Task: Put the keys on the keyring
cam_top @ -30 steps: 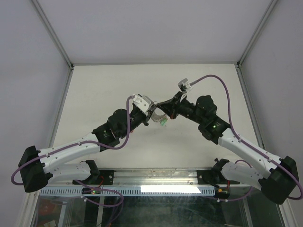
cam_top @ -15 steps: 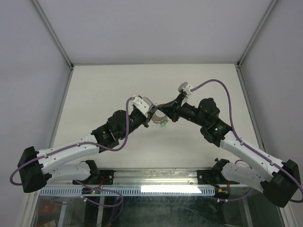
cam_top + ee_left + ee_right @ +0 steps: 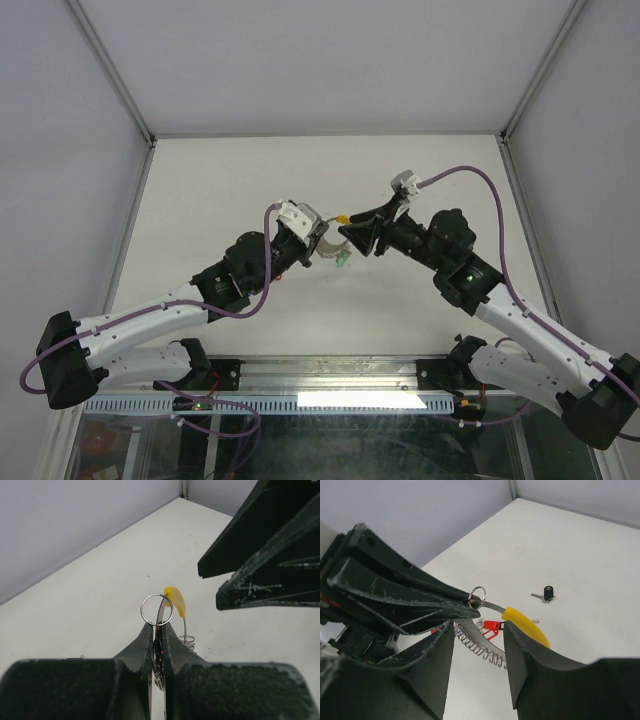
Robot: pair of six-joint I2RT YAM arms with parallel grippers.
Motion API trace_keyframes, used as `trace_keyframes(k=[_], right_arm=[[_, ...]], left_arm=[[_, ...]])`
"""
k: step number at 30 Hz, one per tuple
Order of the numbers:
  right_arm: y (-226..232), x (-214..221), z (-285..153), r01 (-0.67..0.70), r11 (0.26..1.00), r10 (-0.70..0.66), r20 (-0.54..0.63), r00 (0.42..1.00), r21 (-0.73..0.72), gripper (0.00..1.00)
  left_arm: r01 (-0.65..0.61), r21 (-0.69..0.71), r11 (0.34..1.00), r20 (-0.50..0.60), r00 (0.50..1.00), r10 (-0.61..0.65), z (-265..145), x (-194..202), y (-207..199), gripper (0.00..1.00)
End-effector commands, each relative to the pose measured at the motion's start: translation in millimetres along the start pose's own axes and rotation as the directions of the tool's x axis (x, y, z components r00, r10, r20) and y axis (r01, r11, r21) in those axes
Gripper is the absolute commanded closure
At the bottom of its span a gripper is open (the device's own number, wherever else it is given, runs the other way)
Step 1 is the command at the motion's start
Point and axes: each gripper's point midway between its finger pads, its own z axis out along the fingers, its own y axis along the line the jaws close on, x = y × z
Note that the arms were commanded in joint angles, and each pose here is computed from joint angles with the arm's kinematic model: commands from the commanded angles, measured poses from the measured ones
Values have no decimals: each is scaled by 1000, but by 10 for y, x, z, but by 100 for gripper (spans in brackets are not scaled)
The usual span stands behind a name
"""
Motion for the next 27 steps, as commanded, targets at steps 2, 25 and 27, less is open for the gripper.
trace_keyframes(k=[2, 25, 27], right_arm=[[-122, -444, 4, -193, 967, 187, 54, 981, 166, 51], [95, -368, 364, -422, 903, 426, -36, 904, 73, 57], [100, -353, 378, -424, 903, 427, -44, 903, 70, 59]], left_arm=[[19, -24, 1000, 109, 994, -16, -46, -377, 82, 100], [24, -5, 1000, 116, 993, -24, -37, -414, 47, 100], [23, -5, 1000, 115, 993, -23, -32, -412, 47, 100]])
